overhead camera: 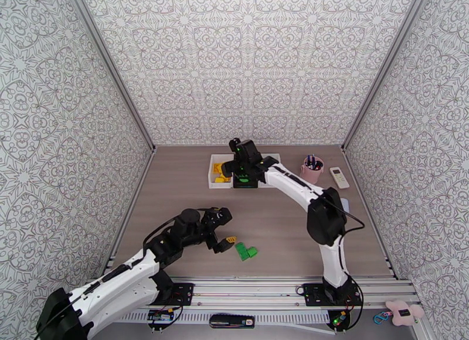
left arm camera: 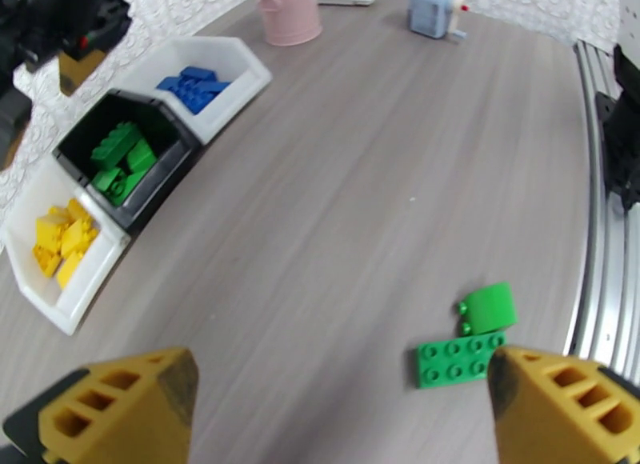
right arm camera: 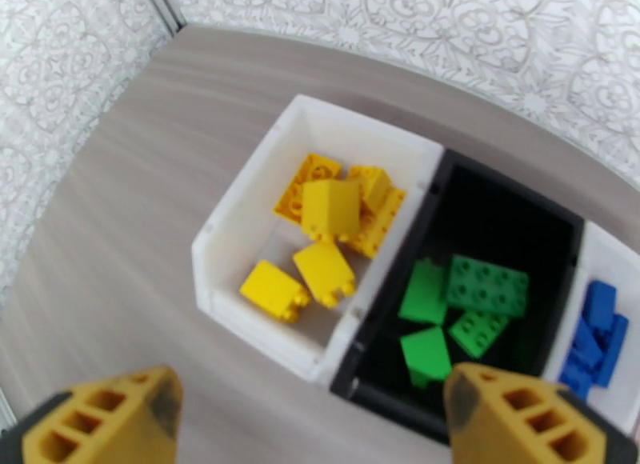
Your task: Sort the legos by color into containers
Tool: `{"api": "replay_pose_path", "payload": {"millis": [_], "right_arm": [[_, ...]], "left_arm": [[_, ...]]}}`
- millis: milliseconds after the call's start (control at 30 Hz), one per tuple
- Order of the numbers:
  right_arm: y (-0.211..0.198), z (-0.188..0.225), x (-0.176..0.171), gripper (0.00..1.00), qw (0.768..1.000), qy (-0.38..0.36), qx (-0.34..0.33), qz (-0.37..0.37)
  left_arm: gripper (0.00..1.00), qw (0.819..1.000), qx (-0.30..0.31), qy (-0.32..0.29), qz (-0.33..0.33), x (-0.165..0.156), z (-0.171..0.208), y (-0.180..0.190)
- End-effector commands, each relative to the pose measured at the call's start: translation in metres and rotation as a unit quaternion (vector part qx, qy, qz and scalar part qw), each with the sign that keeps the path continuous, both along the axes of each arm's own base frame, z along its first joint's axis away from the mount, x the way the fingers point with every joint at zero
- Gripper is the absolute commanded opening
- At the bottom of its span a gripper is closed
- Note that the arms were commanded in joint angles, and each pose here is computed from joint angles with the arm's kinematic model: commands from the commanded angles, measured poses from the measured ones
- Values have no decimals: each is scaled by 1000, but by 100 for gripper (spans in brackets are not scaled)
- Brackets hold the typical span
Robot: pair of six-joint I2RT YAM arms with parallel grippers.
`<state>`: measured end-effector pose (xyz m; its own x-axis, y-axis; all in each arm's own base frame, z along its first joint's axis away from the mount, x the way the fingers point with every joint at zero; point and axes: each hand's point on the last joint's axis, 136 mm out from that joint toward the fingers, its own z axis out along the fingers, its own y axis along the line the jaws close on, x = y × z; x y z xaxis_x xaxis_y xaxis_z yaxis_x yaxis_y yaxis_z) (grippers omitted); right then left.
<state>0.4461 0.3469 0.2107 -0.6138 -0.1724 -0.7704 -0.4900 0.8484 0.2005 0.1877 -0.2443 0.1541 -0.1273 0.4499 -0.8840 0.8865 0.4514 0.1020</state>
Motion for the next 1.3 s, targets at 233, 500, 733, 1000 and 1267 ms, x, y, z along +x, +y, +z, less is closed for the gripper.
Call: {"api": "replay_pose_path", "payload": {"millis": [233, 500, 733, 1000, 1267], "right_arm": [[-76, -12, -49, 92, 999, 6, 6, -36], [-103, -22, -74, 93, 998, 5, -9, -55], [-118, -34, -91, 93, 998, 11, -21, -62], [-128, -45, -100, 94, 996, 21, -22, -78], [-134, -48, -101, 96, 996, 21, -31, -82]], "left_arm": [[100, 999, 35, 9, -16, -23, -31, -23], [100, 995, 80, 28, -43, -42, -67, -31], [100, 993, 99, 44, -43, -40, -93, -38], [100, 989, 122, 80, -30, -30, -116, -56], [95, 988, 121, 97, -1, -26, -126, -53]]}}
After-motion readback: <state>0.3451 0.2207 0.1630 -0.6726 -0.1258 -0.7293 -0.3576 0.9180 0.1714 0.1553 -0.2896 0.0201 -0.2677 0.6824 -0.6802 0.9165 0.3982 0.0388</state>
